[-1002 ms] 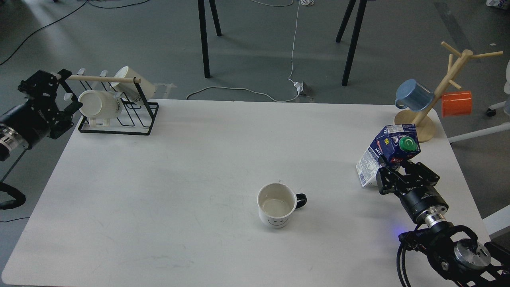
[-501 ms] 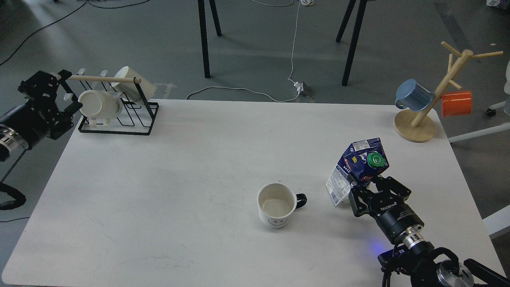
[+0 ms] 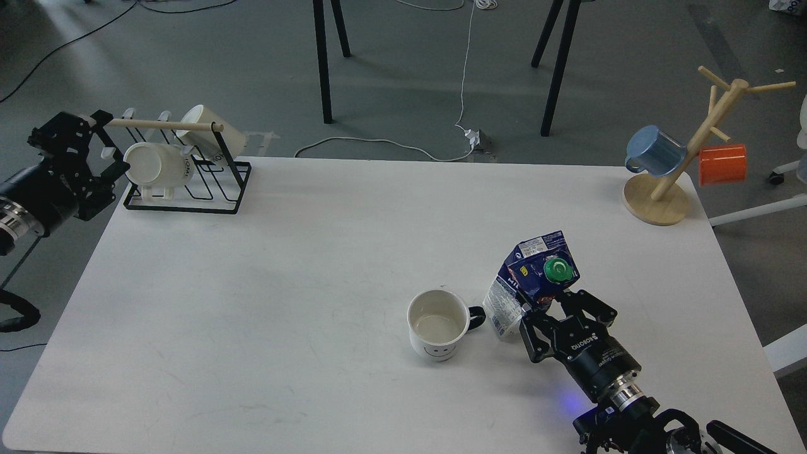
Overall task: Place cup and milk with both arms
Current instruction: 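Carry the milk carton with the right gripper beside the white mug, then release the carton next to the mug and retract the right arm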
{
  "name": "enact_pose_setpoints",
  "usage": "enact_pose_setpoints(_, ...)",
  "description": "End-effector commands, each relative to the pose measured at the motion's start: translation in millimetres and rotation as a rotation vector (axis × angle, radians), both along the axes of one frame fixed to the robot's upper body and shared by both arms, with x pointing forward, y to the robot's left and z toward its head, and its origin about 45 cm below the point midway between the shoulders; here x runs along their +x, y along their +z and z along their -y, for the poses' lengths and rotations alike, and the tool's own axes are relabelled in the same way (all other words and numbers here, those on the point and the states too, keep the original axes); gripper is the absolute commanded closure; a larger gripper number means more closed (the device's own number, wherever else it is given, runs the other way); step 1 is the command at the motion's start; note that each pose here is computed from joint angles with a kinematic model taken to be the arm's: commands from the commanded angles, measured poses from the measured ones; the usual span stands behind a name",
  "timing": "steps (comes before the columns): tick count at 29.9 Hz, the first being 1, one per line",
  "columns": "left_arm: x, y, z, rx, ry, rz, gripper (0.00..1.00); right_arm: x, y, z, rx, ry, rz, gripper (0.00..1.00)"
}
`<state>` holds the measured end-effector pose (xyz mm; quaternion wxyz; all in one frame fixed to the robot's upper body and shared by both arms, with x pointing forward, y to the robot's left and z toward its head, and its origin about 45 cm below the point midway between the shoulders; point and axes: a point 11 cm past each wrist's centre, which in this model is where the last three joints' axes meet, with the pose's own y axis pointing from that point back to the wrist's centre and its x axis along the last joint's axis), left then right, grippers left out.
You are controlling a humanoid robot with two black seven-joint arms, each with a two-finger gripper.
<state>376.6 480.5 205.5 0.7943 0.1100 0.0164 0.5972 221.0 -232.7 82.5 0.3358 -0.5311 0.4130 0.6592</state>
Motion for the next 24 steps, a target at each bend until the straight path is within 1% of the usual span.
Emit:
enact_pose_setpoints(1, -0.1, -0.3, 0.1, 0.0, 0.0, -0.001, 0.02, -4.5, 0.1, -3.8, 0.009, 0.006, -0.003, 0.51)
enact_pose_setpoints(6, -0.1, -0.3, 0.1, 0.0, 0.0, -0.001, 0.02, -10.7, -2.9, -7.3, -0.007, 0.025, -0.002, 0.51)
enact_pose_setpoints(10, 0.3, 0.3, 0.2, 0.0, 0.0, 0.001, 0.02, -10.4, -2.7, -7.6, -0.006, 0.024, -0.001, 0.5)
enact_pose_setpoints(13, -0.1, -0.3, 0.1, 0.0, 0.0, -0.001, 0.02, -10.4, -3.1, -7.2, -0.007, 0.023, -0.002, 0.45)
enact_pose_setpoints(18, -1.5, -2.1, -0.4, 0.0, 0.001, -0.005, 0.02, -10.4, -3.1, -6.7, -0.008, 0.023, -0.002, 0.34)
enact_pose_setpoints(19, -1.5, -2.1, -0.4, 0.0, 0.001, -0.005, 0.02, -10.4, -3.1, -6.7, -0.008, 0.023, -0.002, 0.31)
enact_pose_setpoints(20, -1.5, -2.1, -0.4, 0.0, 0.001, -0.005, 0.02, -10.5, -3.1, -6.3, -0.01, 0.025, -0.002, 0.23)
enact_pose_setpoints(21, -1.5, -2.1, -0.4, 0.0, 0.001, -0.005, 0.02, -10.5, -3.1, -6.1, -0.01, 0.023, -0.002, 0.17)
enact_pose_setpoints(23, -1.7, -1.7, -1.0, 0.001, 0.002, -0.005, 0.02, -11.6, -3.8, -5.6, -0.011, 0.024, -0.005, 0.0)
enact_pose_setpoints(24, -1.7, -1.7, -1.0, 0.001, 0.002, -0.005, 0.02, -13.3, -4.8, -4.7, -0.012, 0.023, -0.009, 0.01)
